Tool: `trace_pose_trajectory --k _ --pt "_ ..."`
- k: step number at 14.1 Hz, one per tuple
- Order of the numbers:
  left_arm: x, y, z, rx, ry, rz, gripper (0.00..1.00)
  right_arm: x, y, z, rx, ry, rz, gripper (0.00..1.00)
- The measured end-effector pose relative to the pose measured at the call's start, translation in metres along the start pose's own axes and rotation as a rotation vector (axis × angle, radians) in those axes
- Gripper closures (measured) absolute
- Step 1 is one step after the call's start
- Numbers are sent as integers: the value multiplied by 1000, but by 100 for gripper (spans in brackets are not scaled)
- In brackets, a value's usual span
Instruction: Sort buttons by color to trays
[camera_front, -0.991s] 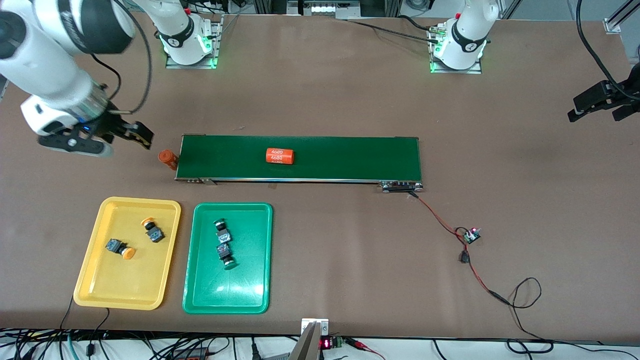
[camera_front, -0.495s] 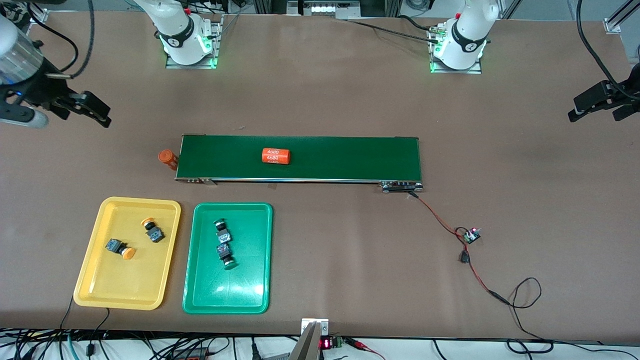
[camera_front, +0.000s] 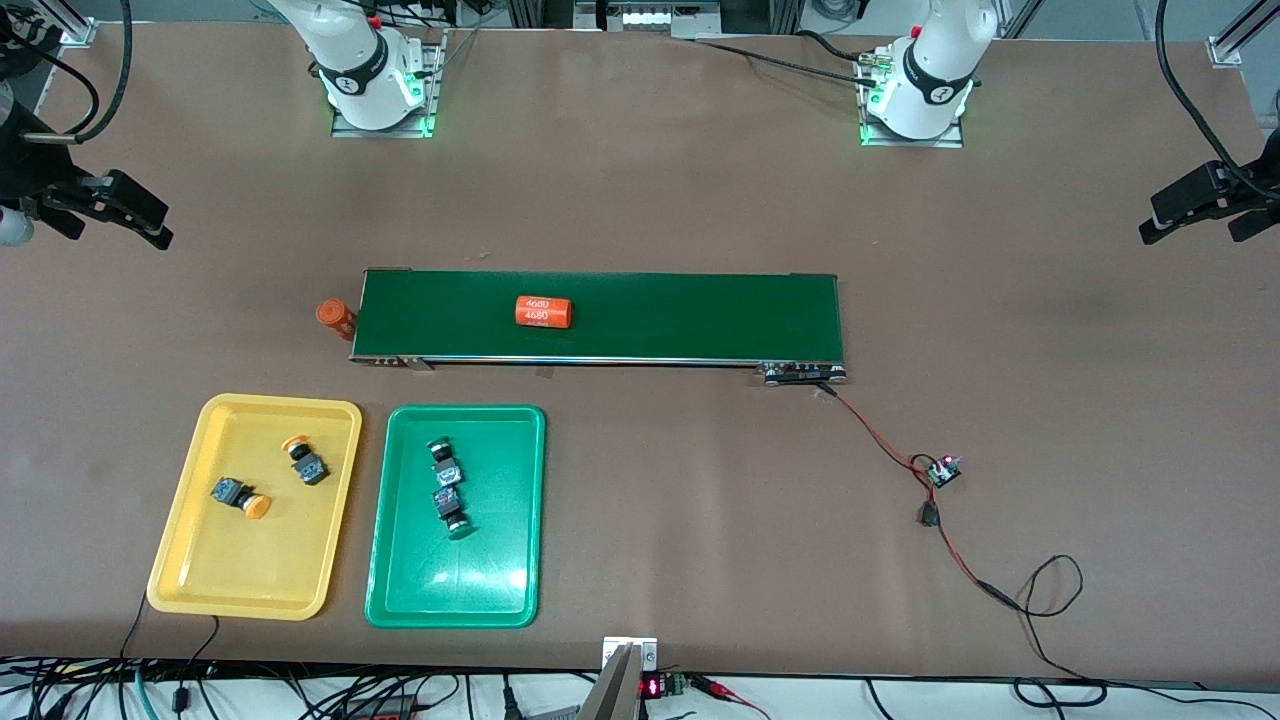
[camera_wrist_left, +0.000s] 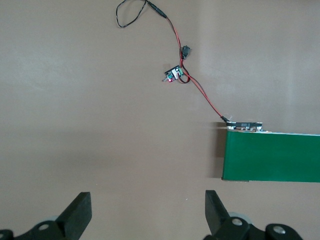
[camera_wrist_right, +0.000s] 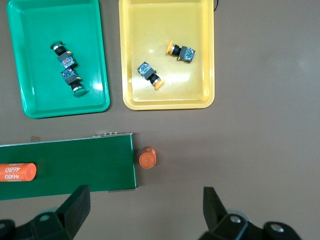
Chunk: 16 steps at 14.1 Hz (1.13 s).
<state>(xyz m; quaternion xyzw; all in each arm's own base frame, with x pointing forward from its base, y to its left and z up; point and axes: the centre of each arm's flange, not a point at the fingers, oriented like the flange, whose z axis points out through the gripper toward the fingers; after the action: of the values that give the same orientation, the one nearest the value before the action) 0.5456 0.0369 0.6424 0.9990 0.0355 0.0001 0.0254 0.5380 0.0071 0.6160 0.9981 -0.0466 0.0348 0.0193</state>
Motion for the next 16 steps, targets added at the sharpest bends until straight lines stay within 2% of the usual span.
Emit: trace_pose_trajectory --k 4,16 --pt "0 0 0 0 0 0 0 -1 -7 -4 6 5 -16 0" --pt "0 0 0 0 0 0 0 5 -8 3 15 -27 -20 0"
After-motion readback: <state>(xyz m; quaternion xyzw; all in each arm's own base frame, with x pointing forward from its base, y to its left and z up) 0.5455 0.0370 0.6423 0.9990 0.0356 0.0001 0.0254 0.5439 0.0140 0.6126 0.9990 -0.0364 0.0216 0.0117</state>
